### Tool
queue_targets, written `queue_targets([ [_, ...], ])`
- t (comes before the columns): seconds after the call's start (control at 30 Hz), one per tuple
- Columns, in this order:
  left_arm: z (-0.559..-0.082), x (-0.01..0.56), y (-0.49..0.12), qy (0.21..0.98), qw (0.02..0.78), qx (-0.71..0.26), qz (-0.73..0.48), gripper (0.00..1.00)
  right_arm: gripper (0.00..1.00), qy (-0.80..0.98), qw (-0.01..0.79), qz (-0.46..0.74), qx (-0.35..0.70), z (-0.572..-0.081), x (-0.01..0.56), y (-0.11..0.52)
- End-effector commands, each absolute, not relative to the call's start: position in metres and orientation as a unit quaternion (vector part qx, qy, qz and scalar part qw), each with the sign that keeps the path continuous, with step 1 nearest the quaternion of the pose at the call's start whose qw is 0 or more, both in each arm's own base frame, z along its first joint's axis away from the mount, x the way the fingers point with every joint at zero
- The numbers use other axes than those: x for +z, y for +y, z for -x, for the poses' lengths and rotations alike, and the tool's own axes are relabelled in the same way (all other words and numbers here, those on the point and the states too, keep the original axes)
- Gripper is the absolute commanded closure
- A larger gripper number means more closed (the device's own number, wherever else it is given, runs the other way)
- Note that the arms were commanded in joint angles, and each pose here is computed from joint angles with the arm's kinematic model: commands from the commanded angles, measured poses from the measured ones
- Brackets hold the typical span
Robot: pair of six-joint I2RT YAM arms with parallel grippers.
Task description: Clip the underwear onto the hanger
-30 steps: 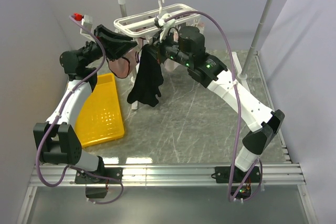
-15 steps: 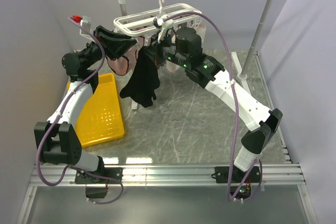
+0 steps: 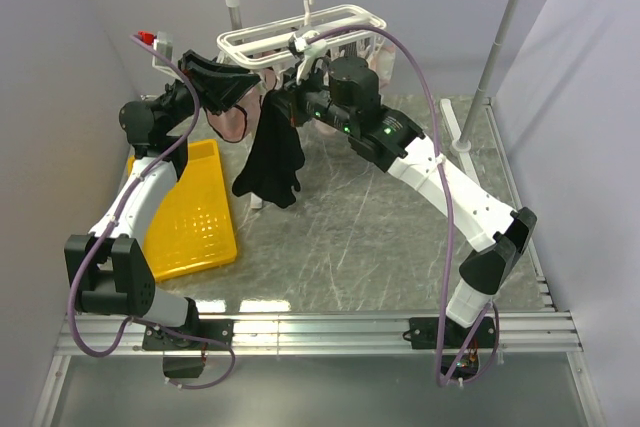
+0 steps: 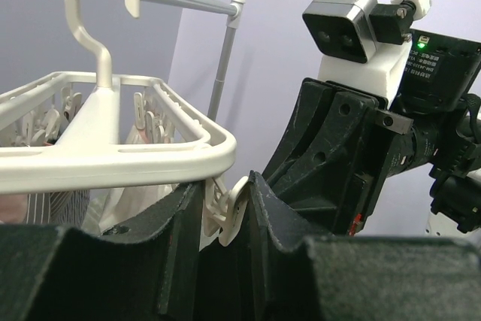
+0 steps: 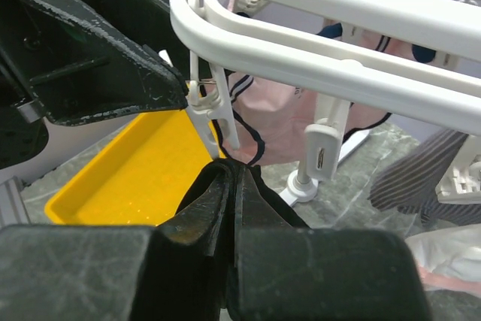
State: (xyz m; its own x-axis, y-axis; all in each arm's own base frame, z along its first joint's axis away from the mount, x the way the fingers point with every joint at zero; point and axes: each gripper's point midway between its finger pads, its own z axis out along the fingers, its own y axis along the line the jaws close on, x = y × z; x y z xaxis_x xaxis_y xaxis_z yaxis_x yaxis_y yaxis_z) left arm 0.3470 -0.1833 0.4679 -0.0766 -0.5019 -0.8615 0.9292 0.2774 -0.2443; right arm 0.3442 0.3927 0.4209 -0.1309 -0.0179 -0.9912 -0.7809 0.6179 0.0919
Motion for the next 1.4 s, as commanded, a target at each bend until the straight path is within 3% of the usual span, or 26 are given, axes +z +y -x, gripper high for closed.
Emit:
queue_targets([
  [0.0,-0.334,0.486,-0.182,0.453,0.663,-0.55,-0.232,0.99,1.0,0.665,0.622,0.271,0.313,-0.347,0.445,0.388],
  [1.37,-0.346,0.484,-0.182,0.461,0.684,-0.524,-0.213,0.99,1.0,0.69,0.642,0.21,0.26,-0.352,0.441,0.391],
])
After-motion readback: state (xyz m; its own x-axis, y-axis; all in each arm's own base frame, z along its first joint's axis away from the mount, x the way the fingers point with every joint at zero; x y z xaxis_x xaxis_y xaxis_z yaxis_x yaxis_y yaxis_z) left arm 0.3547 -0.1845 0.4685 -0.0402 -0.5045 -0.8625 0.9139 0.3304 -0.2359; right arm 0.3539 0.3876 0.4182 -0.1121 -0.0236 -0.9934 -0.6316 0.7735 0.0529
